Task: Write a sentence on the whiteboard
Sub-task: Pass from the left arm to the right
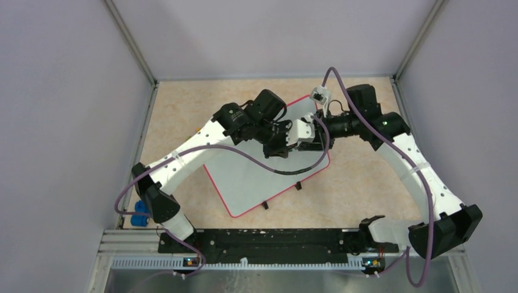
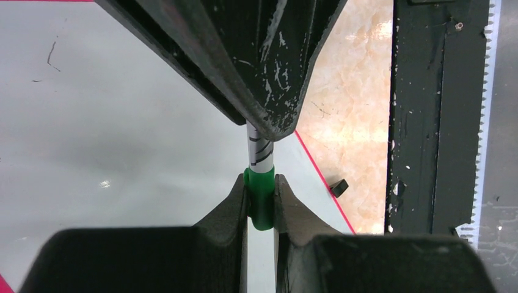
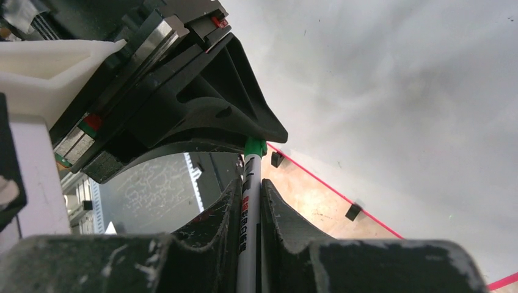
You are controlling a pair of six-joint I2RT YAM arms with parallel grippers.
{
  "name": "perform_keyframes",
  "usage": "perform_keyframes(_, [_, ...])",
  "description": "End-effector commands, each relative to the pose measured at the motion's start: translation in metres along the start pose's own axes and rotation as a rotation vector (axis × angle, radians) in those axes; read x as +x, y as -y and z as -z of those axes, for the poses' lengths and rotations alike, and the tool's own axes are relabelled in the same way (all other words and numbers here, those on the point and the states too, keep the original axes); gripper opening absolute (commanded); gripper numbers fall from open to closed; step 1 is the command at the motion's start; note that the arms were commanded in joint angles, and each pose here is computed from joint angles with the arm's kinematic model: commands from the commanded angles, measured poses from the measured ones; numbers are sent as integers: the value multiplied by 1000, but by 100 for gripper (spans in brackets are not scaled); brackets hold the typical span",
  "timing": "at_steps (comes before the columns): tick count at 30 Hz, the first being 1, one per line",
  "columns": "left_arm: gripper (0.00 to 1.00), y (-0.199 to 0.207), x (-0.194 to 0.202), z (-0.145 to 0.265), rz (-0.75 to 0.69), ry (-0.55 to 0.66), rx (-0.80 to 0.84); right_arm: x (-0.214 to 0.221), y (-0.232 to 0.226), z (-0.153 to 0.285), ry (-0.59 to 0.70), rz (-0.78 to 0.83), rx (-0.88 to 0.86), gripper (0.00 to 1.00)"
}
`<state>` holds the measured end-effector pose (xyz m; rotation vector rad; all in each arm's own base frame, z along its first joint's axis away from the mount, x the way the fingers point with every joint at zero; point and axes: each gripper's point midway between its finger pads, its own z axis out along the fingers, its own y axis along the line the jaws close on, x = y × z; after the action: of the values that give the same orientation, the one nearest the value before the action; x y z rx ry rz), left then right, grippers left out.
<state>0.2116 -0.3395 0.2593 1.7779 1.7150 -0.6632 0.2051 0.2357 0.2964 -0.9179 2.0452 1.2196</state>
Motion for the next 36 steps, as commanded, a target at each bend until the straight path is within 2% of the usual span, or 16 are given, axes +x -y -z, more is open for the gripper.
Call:
perform_keyframes(1, [0, -6, -13, 6, -64, 20, -37, -1, -8, -2, -13, 56, -24, 14])
perform_keyframes(6, [0, -1, -13, 4, -93, 6, -35, -3, -9, -2, -10, 58, -26, 11])
perform_keyframes(8, [0, 0, -15, 4, -100, 8, -36, -4, -10, -2, -7, 56, -31, 0])
perform_keyframes(9, [0, 1, -16, 5, -99, 14, -34, -4, -10, -3, -6, 55, -29, 0])
perform_keyframes(12, [12, 0, -20, 9, -60, 34, -56, -6, -8, -1, 4, 54, -11, 0])
perform_keyframes(16, [46, 2, -20, 18, -65, 65, -83, -11, -7, 3, 18, 71, 12, 0])
perform_keyframes(18, [52, 3, -22, 25, -61, 91, -94, -16, -6, 7, 30, 67, 14, 0])
perform_keyframes(26, [56, -2, -34, 48, -67, 219, -124, -22, -16, 8, 61, 22, -62, 0])
perform_keyframes(36, [57, 2, -33, 35, -56, 232, -71, -25, -30, 11, 79, 18, -120, 0])
